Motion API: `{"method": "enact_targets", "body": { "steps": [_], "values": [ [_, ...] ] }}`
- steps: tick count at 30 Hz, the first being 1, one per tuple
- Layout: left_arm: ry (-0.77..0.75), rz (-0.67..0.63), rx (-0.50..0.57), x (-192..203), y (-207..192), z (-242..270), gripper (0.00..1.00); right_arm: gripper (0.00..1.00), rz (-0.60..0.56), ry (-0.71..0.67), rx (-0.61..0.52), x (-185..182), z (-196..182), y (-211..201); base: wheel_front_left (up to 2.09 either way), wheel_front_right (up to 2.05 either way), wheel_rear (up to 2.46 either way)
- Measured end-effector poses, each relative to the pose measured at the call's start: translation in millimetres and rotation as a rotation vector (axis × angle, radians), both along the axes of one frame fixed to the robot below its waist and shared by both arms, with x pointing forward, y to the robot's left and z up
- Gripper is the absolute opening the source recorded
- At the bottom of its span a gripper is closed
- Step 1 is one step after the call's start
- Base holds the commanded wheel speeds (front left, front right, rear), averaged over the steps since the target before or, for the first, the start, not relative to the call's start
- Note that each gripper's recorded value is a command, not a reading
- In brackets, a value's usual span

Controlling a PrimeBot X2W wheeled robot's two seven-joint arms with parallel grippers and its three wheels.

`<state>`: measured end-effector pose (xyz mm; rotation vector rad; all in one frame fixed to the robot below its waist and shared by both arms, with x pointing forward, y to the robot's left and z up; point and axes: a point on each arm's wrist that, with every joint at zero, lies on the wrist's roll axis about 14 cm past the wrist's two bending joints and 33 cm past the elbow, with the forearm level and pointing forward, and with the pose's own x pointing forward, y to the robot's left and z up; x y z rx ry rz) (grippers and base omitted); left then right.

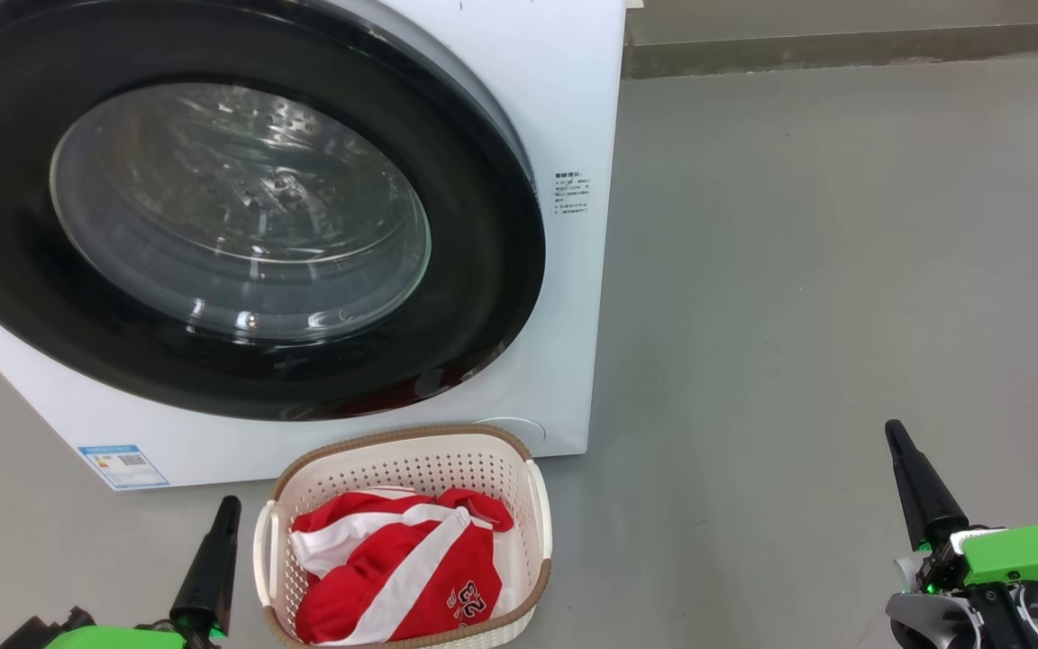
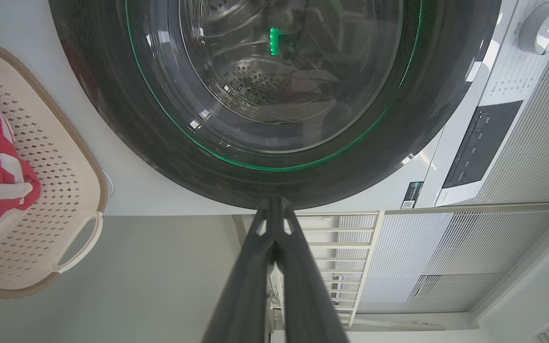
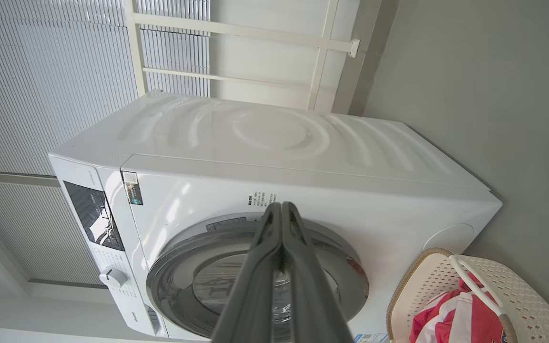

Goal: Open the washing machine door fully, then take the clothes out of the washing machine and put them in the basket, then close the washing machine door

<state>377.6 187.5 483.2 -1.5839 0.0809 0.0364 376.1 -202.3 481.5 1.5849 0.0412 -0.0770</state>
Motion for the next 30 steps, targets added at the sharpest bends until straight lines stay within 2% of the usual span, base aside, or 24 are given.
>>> {"method": "enact_targets", "body": {
  "steps": [30],
  "values": [
    [0.0, 0.002, -0.001, 0.0, 0.3, 0.0, 0.0, 0.0, 0.0, 0.0, 0.0, 0.0, 0.0, 0.0, 0.0, 0.0, 0.0]
  ]
}}
